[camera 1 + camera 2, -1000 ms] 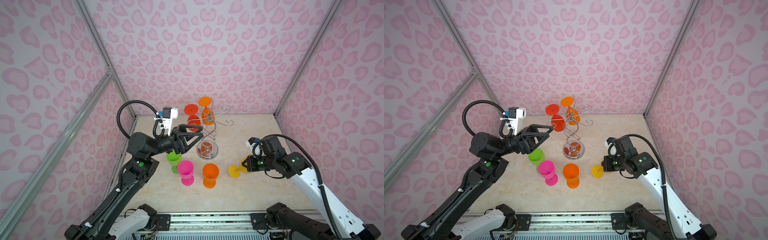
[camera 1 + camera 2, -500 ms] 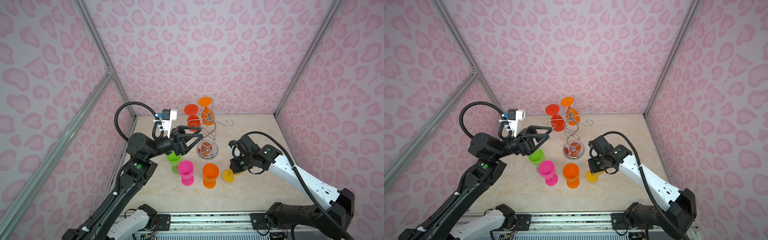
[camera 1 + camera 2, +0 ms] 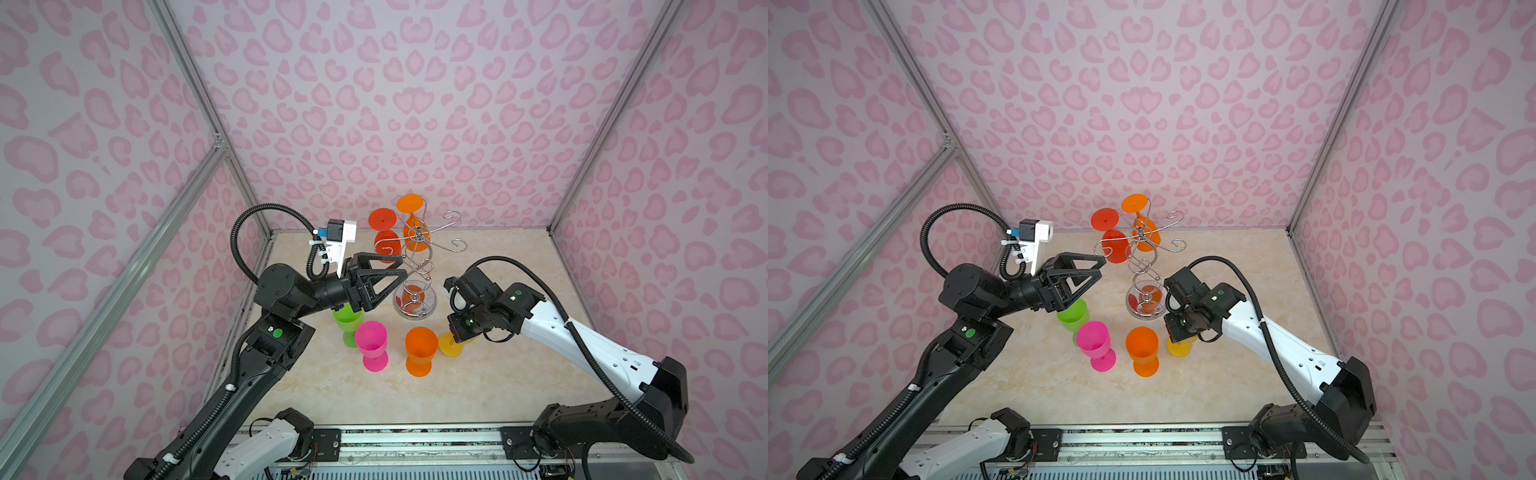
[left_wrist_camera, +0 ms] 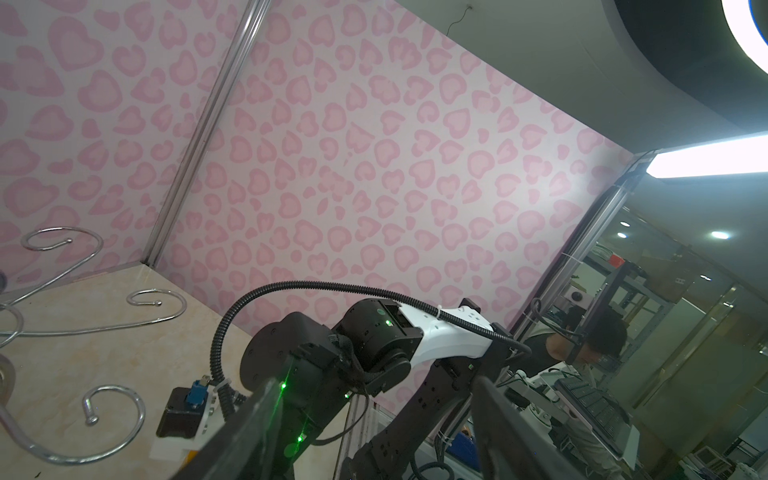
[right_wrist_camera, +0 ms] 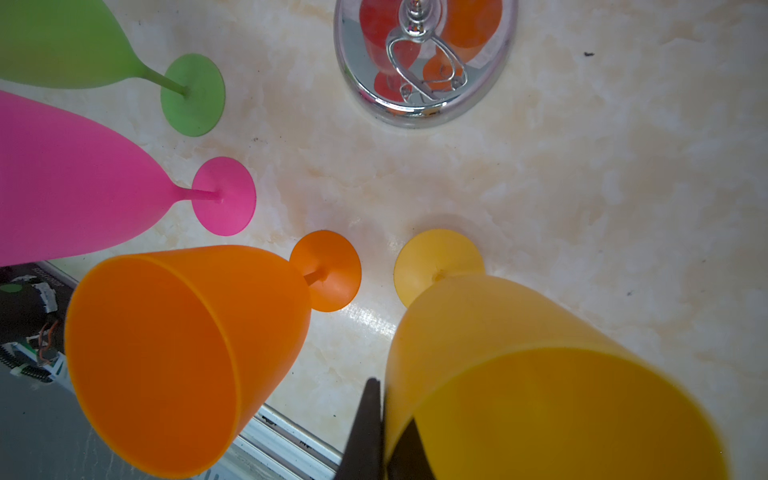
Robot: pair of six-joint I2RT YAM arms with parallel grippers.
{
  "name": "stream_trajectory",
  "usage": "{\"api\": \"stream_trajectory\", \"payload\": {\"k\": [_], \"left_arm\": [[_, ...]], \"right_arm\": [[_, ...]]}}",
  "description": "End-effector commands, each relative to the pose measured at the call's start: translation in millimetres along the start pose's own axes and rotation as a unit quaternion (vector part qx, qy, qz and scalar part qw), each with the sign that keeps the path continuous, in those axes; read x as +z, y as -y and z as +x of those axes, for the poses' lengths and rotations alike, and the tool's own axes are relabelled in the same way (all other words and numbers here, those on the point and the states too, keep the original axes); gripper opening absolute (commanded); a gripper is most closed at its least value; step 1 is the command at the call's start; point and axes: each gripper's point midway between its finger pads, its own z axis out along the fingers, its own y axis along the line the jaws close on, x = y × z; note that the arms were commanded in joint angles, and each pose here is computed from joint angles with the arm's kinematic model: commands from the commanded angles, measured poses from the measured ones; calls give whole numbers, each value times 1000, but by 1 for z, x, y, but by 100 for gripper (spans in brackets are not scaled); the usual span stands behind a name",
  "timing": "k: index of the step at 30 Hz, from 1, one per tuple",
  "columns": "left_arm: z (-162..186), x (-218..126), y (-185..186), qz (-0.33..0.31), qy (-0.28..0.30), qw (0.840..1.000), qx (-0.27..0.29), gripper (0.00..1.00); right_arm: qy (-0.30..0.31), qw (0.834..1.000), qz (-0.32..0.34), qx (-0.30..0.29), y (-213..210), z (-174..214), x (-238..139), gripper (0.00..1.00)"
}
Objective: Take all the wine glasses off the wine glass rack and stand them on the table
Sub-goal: 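Set the yellow glass upright beside the orange glass and open the right gripper, then raise the left gripper to the red glass foot while the right withdraws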
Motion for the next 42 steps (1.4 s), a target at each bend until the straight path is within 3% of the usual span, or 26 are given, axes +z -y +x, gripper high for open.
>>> {"api": "stream_trajectory", "payload": {"k": [1,16,32,42], "left_arm": [[-4,-1,5,3,4,1000,15,74],[-2,-3,2,-7,2,1000,17,74],[-1,-7,1,-18,1,1000,23,74],[-19,-24,-20,-82,30,996,15,74]], "right_arm": [[-4,1000,23,-11,3,0,3,0],[-40,999,24,-22,-5,3,15,2],[-22,999,8,-26,-16,0,1,28],[34,998,-47,-10,-30,-7,-40,33]]}}
